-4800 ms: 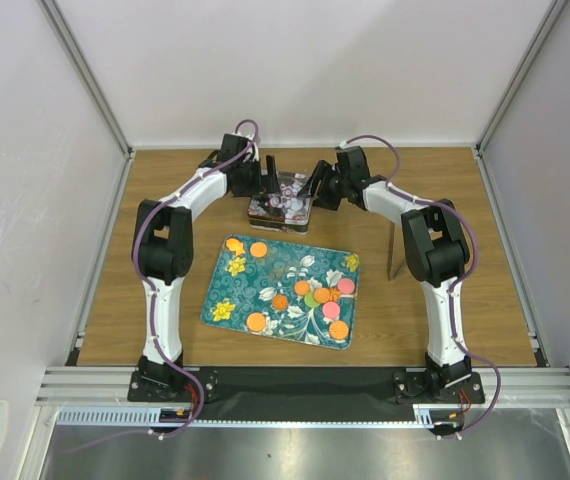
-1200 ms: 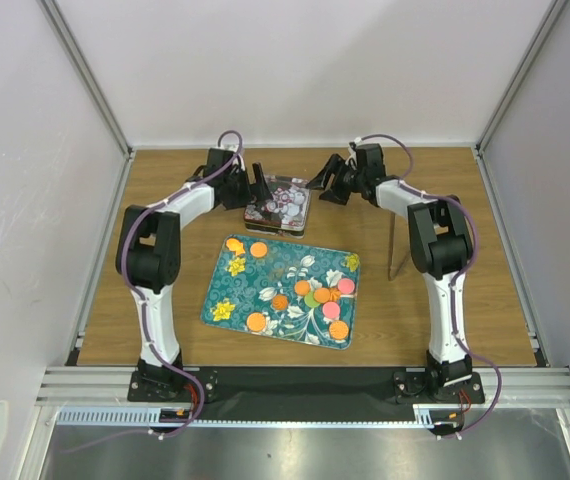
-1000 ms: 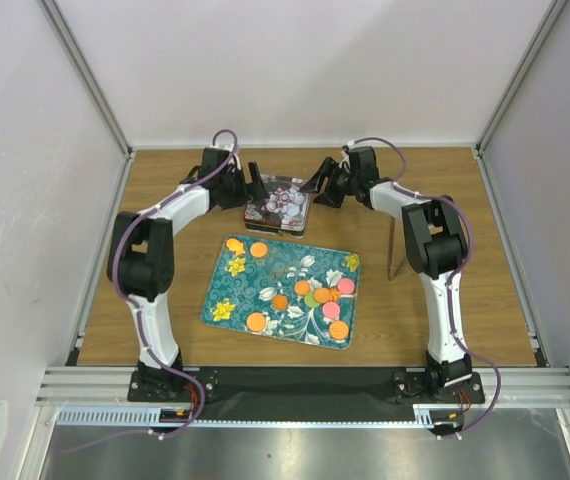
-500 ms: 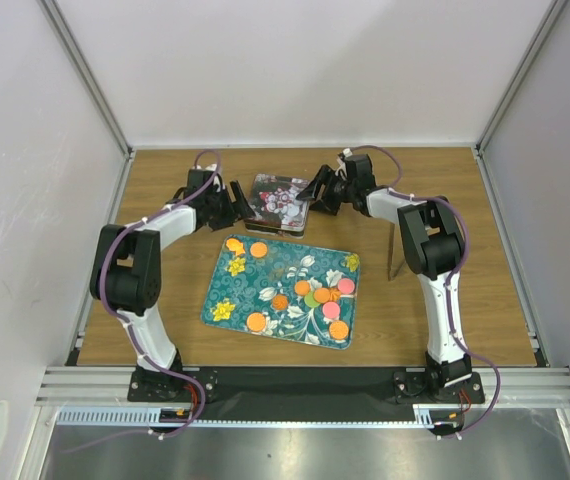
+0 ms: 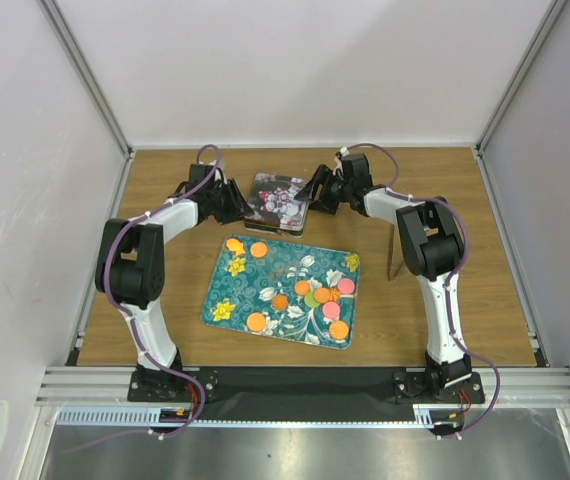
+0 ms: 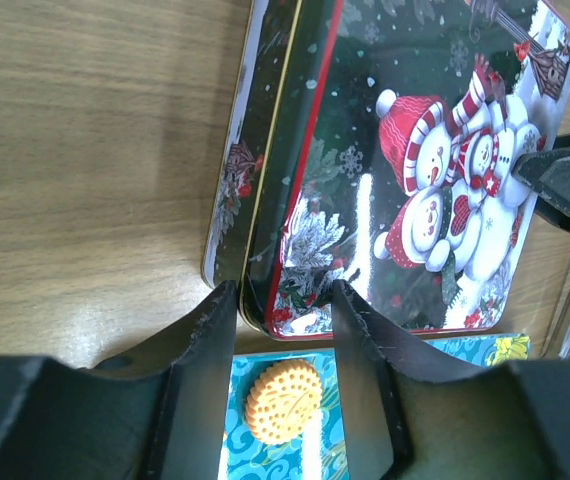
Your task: Pack the cookies
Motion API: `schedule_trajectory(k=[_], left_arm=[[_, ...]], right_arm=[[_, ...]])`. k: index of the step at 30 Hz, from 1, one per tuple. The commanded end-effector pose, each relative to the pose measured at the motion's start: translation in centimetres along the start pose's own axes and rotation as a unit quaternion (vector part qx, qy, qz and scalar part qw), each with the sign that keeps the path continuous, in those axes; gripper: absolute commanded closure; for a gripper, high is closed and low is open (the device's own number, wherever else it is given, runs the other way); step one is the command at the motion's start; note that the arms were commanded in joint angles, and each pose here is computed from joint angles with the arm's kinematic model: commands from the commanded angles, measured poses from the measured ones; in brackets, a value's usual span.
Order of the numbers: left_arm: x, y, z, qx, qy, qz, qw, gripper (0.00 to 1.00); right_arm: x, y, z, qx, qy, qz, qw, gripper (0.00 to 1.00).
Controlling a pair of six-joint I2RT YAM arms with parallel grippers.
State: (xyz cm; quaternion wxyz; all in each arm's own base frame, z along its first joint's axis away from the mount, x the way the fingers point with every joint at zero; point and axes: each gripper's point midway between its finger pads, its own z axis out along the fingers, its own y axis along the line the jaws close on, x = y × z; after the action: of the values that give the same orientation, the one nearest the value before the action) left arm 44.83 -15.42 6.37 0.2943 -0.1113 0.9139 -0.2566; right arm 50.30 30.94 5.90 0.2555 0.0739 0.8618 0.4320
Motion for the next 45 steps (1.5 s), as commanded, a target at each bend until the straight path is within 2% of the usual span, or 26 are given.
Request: schedule_trajectory(k=[1, 7, 9, 12, 18, 22, 23, 25, 26, 27, 28, 29, 30, 32, 33, 35, 36, 37, 39, 40, 42, 43, 45], left_arm=[[2.5, 4.2, 2.1, -0.073, 0.035, -0.002, 0.997, 0.59], [1.6, 3.5, 1.5, -0.067, 0.026, 0.003, 0.997, 0.59], [0.5, 2.7, 0.9, -0.062, 0.015, 0.01, 0.998, 0.56], [-1.6, 1.1, -0.2, -0.05, -0.006, 0.024, 0.998, 0.47], [-7.8, -3.5, -4.1, -0.017, -0.081, 0.075, 0.994, 0.17], [-10.6, -7.0, -8.7, 0.013, -0.13, 0.092, 0.987, 0.11], [-10.8, -8.5, -10.7, 0.025, -0.147, 0.101, 0.984, 0.11], [-10.3, -9.4, -12.5, 0.029, -0.157, 0.11, 0.981, 0.1], [-9.3, -10.7, -14.3, 0.044, -0.165, 0.121, 0.978, 0.1], [-8.6, -10.9, -15.0, 0.041, -0.166, 0.132, 0.976, 0.1], [-8.0, -11.2, -16.1, 0.042, -0.172, 0.14, 0.974, 0.09], [-6.2, -11.1, -16.2, 0.043, -0.16, 0.149, 0.975, 0.09], [-5.9, -12.1, -18.9, 0.059, -0.185, 0.159, 0.968, 0.08], [-3.3, -12.1, -19.8, 0.072, -0.175, 0.17, 0.967, 0.07], [-2.6, -12.8, -22.3, 0.089, -0.191, 0.179, 0.961, 0.07], [-0.1, -12.4, -22.9, 0.098, -0.18, 0.194, 0.959, 0.07], [0.7, -11.9, -23.5, 0.096, -0.179, 0.206, 0.957, 0.06], [1.0, -11.9, -25.4, 0.104, -0.2, 0.213, 0.951, 0.06], [2.8, -10.1, -25.3, 0.09, -0.192, 0.223, 0.951, 0.05], [3.3, -10.0, -26.6, 0.098, -0.208, 0.23, 0.946, 0.05], [4.9, -8.5, -26.1, 0.092, -0.198, 0.234, 0.947, 0.04], [5.2, -8.4, -26.7, 0.096, -0.207, 0.236, 0.945, 0.04], [5.9, -8.0, -26.6, 0.103, -0.207, 0.238, 0.944, 0.04]], right_arm=[[2.1, 2.7, 0.3, -0.003, 0.023, -0.037, 0.999, 0.32], [1.7, 2.9, 0.1, -0.003, 0.021, -0.037, 0.999, 0.33], [1.1, 3.1, -0.3, -0.007, 0.017, -0.037, 0.999, 0.33], [-1.0, 4.3, -1.3, -0.019, -0.004, -0.047, 0.999, 0.32], [-6.5, 6.6, -4.7, -0.037, -0.064, -0.067, 0.995, 0.3], [-8.7, 7.5, -8.1, -0.012, -0.108, -0.075, 0.991, 0.27], [-9.4, 9.2, -10.1, -0.017, -0.127, -0.086, 0.988, 0.25], [-9.1, 8.9, -11.9, 0.004, -0.147, -0.096, 0.984, 0.16], [-9.4, 11.0, -14.3, -0.006, -0.169, -0.113, 0.979, 0.01], [-9.4, 11.4, -15.6, -0.004, -0.179, -0.124, 0.976, 0.0], [-8.5, 10.0, -16.2, 0.02, -0.181, -0.118, 0.976, 0.0], [-8.3, 10.0, -17.4, 0.026, -0.191, -0.121, 0.974, 0.0], [-8.0, 11.4, -20.0, 0.022, -0.209, -0.129, 0.969, 0.0], [-6.6, 9.7, -21.8, 0.056, -0.217, -0.125, 0.966, 0.0], [-6.0, 10.7, -23.9, 0.053, -0.231, -0.135, 0.962, 0.01], [-4.2, 8.8, -25.6, 0.09, -0.238, -0.139, 0.957, 0.0], [-3.6, 9.5, -28.1, 0.093, -0.258, -0.14, 0.951, 0.0], [-3.2, 8.8, -29.0, 0.105, -0.269, -0.136, 0.947, 0.0], [-1.0, 6.9, -30.1, 0.128, -0.265, -0.138, 0.946, 0.0], [-1.0, 7.0, -32.3, 0.139, -0.296, -0.136, 0.935, 0.0], [0.6, 5.3, -33.4, 0.164, -0.296, -0.132, 0.932, 0.0], [0.9, 5.5, -34.8, 0.165, -0.317, -0.135, 0.924, 0.0], [1.9, 4.3, -35.1, 0.177, -0.315, -0.131, 0.923, 0.0]])
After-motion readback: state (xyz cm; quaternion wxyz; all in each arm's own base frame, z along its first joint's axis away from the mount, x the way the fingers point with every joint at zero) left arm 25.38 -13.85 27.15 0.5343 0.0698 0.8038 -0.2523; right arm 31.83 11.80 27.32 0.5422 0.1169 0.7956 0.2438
